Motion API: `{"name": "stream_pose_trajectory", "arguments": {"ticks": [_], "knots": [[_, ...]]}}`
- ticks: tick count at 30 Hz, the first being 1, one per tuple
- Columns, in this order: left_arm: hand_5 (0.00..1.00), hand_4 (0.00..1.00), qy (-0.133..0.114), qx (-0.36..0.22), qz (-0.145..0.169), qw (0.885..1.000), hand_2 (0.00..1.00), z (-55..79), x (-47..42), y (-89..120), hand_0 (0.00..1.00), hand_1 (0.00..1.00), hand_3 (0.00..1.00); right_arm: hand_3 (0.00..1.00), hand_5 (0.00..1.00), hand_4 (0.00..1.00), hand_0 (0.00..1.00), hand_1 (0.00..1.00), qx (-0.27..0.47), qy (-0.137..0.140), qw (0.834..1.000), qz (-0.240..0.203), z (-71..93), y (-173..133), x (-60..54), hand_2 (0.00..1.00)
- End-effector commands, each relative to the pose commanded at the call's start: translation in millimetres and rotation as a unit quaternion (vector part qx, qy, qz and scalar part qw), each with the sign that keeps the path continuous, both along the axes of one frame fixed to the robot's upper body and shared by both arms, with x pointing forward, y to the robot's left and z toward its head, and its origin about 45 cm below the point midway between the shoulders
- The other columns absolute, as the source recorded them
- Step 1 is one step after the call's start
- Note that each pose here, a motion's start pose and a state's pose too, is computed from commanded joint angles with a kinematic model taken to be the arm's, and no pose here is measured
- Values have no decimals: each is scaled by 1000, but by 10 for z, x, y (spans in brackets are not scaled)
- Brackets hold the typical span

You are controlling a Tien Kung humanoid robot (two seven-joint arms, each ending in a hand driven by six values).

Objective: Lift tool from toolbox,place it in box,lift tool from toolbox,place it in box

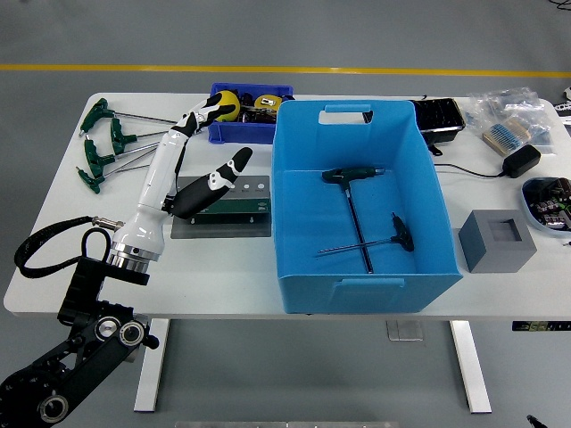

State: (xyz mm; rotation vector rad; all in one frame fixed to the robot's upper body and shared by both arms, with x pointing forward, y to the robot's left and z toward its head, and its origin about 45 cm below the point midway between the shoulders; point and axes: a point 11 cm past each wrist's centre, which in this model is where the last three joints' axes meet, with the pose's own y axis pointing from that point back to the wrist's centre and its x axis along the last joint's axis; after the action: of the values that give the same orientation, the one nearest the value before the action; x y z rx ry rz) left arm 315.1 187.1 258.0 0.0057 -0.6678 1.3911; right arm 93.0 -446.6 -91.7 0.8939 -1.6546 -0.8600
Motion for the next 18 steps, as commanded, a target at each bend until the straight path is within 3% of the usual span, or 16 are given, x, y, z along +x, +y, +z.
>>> {"name": "stream_pose_trajectory", "arguments": {"ticks": [2, 6, 9, 18], "knots": [[726, 839, 5, -5, 7, 1000, 948, -33, -4, 10, 801, 839, 777, 568, 758, 813, 652, 643, 1, -3, 1000, -16, -22, 15, -74, 714], [724, 838, 9, -7, 10, 1000, 946, -61, -22, 31, 799, 835, 777, 567, 757, 815, 651, 643, -2, -3, 1000, -9, -8, -7, -49, 714], [724, 838, 11, -4, 7, 1000, 946, -81, -27, 27, 799, 835, 777, 567, 757, 815, 651, 643, 1, -5, 1000, -24, -31, 18, -112, 714], [724, 838, 16, -3, 6, 1000, 942, -99, -6, 23, 798, 833, 777, 568, 758, 815, 650, 643, 0, -6, 1000, -15, -19, 16, -60, 714]]}}
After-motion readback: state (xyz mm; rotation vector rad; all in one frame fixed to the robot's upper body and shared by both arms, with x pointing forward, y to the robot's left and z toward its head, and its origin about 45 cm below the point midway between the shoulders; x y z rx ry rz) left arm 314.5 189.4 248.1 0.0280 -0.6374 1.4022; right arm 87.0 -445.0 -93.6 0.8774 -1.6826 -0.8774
